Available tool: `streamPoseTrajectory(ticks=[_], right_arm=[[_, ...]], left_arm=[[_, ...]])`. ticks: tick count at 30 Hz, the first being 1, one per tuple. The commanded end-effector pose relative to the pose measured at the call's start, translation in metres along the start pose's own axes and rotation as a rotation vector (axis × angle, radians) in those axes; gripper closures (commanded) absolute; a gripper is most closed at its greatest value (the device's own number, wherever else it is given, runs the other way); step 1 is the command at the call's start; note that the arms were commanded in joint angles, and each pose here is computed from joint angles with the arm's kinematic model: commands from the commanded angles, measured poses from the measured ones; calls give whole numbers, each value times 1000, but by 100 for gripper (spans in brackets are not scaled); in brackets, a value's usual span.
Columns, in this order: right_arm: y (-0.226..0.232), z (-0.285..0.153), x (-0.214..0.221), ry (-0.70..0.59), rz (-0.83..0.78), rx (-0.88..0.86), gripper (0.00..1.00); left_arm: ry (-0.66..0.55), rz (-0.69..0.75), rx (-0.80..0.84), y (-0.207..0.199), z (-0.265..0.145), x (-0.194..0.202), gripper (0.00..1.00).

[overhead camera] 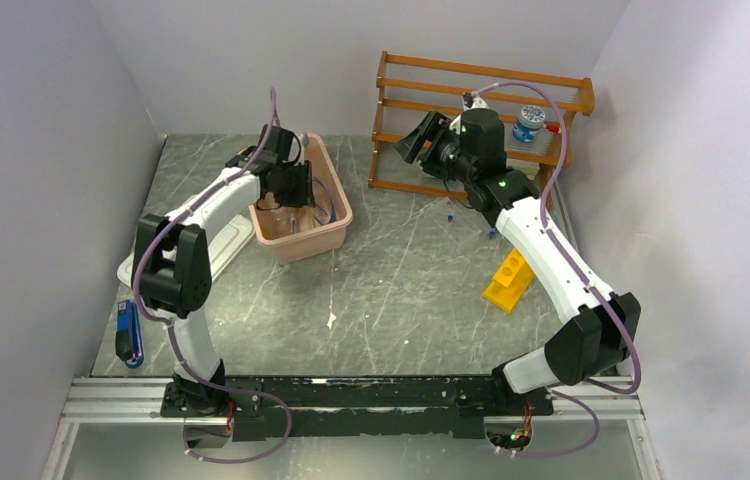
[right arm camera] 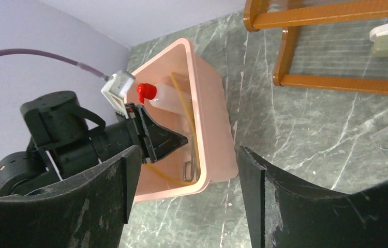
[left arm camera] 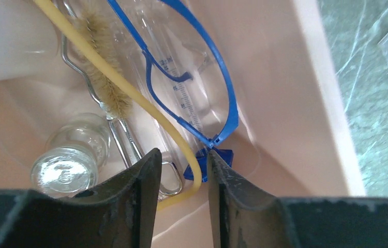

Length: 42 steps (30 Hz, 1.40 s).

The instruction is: Organize the chemistry lab equipment

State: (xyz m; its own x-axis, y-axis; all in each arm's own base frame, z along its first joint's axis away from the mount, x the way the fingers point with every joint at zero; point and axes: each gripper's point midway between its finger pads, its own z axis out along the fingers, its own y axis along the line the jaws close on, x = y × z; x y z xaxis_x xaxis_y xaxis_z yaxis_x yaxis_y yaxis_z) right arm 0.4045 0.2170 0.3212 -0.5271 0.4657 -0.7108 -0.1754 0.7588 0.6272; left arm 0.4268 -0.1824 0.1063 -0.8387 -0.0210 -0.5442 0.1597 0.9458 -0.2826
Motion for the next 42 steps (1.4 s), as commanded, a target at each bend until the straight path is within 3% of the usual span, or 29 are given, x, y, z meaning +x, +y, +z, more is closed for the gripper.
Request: streamPoseTrajectory(ticks=[1, 7, 11, 18, 22, 26, 32, 42], right_arm=[[2, -9, -8, -27, 0, -15, 28], [1, -11, -8, -29, 2, -16, 28], [-2, -14, -11, -38, -12, -4, 28], [-40, -35, -17, -69, -134, 189, 28], [-83, -59, -12, -58, -188, 379, 28], [-125, -81, 16, 15, -184, 537, 28], [-190, -96, 73, 112, -122, 755, 41], [-262, -64, 137, 233, 31, 866, 52]], left_arm=[[-61, 12, -58, 4, -26, -28, 54], [-150, 35, -106, 5, -56, -57, 48], [-211, 65, -52, -10, -80, -74, 46], [-428, 213, 325, -84, -153, -95, 41], [-558, 306, 533, -117, -201, -86, 36], [-596, 332, 650, -131, -223, -65, 27], [-600, 318, 624, -124, -228, -48, 12], [-612, 335, 606, -124, -233, -46, 11]])
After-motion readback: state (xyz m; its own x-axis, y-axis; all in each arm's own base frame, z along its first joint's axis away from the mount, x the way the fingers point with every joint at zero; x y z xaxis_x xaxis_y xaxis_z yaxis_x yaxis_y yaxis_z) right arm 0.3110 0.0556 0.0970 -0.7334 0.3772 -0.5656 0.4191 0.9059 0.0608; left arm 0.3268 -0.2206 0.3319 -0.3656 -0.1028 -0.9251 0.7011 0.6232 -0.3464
